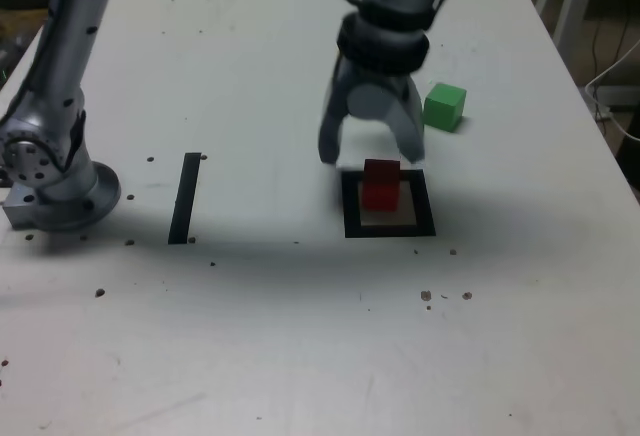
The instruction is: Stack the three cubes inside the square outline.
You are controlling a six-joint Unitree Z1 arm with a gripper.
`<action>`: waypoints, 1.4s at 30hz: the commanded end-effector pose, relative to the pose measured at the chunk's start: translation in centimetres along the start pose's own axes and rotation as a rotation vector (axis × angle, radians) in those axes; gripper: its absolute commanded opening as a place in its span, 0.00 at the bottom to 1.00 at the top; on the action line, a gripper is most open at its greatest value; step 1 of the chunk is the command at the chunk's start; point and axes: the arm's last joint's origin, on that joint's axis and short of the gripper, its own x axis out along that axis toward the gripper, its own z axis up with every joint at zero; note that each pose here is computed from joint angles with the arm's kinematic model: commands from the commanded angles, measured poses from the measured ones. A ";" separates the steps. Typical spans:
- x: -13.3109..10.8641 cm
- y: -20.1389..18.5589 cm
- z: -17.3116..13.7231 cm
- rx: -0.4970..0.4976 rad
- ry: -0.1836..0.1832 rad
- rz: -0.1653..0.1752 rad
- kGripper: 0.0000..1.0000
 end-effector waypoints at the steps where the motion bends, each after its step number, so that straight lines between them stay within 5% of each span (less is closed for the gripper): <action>1: -0.8 1.3 -1.0 -0.033 -0.007 0.013 0.99; 12: -1.1 9.9 -3.9 -0.151 -0.022 -0.015 0.99; 26: 1.0 16.9 -2.7 -0.129 0.010 -0.071 0.96; 42: 1.9 19.4 -0.8 -0.071 0.042 -0.099 0.70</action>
